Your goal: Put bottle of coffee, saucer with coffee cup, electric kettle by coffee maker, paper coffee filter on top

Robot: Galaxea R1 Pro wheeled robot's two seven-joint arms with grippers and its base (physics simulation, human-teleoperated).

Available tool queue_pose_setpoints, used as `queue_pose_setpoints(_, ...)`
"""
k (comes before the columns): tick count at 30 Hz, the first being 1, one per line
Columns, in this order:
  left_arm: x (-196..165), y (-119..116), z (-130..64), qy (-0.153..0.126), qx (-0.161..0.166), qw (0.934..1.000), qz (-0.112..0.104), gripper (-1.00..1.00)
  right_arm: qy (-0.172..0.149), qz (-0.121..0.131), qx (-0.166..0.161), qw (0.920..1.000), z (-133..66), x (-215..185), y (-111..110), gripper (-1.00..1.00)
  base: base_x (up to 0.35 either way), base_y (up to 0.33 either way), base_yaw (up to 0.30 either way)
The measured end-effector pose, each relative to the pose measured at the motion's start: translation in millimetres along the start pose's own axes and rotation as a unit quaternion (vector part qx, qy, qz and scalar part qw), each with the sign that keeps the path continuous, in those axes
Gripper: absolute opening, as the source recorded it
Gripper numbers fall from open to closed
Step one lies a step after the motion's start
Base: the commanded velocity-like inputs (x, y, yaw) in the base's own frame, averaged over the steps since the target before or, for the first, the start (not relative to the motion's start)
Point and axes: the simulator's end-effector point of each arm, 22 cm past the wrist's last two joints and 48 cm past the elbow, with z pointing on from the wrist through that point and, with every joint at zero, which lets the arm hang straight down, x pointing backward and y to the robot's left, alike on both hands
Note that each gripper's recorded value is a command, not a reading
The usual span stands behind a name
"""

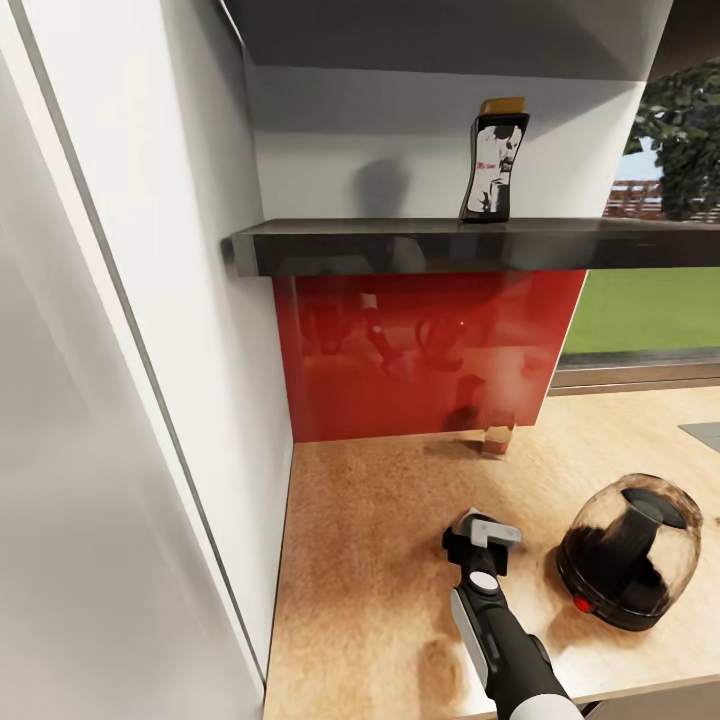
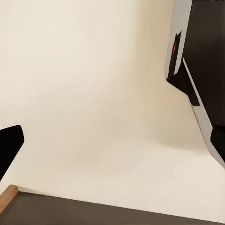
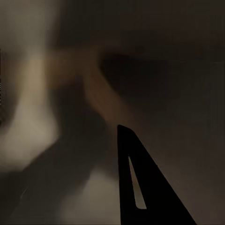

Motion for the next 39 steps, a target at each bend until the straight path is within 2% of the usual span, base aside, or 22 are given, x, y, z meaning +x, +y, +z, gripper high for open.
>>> queue_pose_setpoints(31, 0, 0, 0.0, 0.000, 0.000, 1.0000, 0.000, 1.00, 0.000, 0.000, -0.002, 1.0000, -0.2, 0, 2, -1.00, 0.000, 0.000, 0.000)
queue_pose_setpoints(33, 0, 0, 0.0, 0.000, 0.000, 1.0000, 0.000, 1.00, -0.022, 0.016, -0.002, 0.9996, -2.0, -24, 0, -1.00, 0.000, 0.000, 0.000)
queue_pose_setpoints(36, 0, 1, 0.0, 0.000, 0.000, 1.0000, 0.000, 1.00, -0.072, 0.034, -0.002, 0.9968, -11.1, -77, -4, -1.00, 0.000, 0.000, 0.000)
queue_pose_setpoints(39, 0, 0, -0.1, 0.000, 0.000, 1.0000, 0.000, 1.00, -0.105, 0.026, -0.021, 0.9939, -28.6, -119, 12, -1.00, 0.000, 0.000, 0.000)
